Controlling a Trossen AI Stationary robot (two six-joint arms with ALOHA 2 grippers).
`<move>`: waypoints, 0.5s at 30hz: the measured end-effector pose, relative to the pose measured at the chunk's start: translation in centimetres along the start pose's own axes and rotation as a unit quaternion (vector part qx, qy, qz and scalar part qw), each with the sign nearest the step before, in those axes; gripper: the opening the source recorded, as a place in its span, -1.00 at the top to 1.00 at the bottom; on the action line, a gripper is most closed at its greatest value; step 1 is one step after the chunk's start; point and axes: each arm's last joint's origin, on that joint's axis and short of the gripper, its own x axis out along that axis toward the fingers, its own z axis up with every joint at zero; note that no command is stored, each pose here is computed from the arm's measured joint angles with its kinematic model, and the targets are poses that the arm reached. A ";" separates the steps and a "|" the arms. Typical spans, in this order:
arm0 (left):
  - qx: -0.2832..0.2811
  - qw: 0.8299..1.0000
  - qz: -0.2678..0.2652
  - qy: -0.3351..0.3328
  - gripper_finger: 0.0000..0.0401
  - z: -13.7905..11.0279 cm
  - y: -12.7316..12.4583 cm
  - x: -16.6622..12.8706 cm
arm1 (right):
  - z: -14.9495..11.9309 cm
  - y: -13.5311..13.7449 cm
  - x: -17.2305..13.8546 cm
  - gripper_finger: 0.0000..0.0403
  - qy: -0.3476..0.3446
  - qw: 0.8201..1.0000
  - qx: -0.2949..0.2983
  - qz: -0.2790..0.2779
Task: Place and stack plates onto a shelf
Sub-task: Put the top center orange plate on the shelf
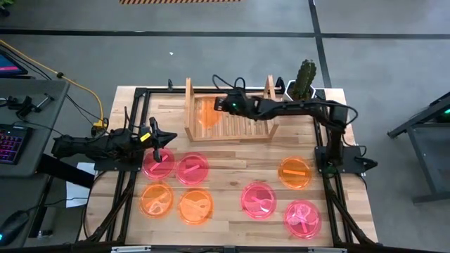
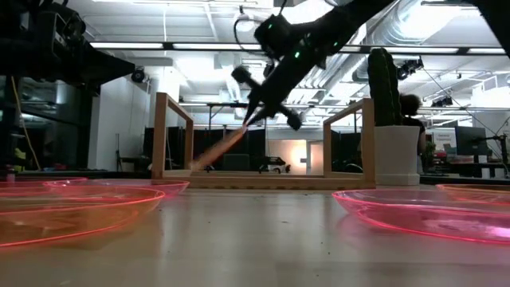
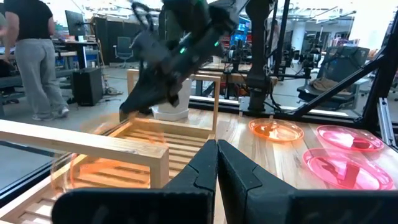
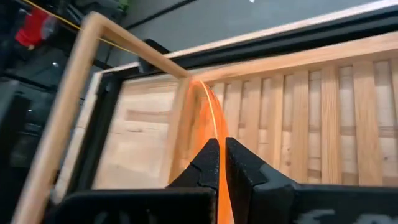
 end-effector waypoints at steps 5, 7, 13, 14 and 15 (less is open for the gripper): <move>0.000 1.000 0.000 0.000 0.98 0.0 0.0 0.0 | -0.8 -0.7 2.4 1.00 0.021 1.000 0.004 0.000; 0.000 1.000 0.000 0.000 0.98 0.0 0.0 0.0 | -1.3 -1.0 3.0 1.00 0.031 0.999 0.011 -0.004; 0.000 1.000 0.000 0.000 0.98 0.0 0.0 0.0 | -2.3 -1.7 3.8 1.00 0.050 0.998 0.015 -0.025; 0.000 1.000 0.000 0.000 0.98 0.0 0.0 0.0 | -2.4 -1.7 3.8 1.00 0.051 0.998 0.015 -0.024; 0.000 1.000 0.000 0.000 0.98 0.0 0.0 0.0 | -2.4 -1.7 3.8 1.00 0.052 0.998 0.014 -0.024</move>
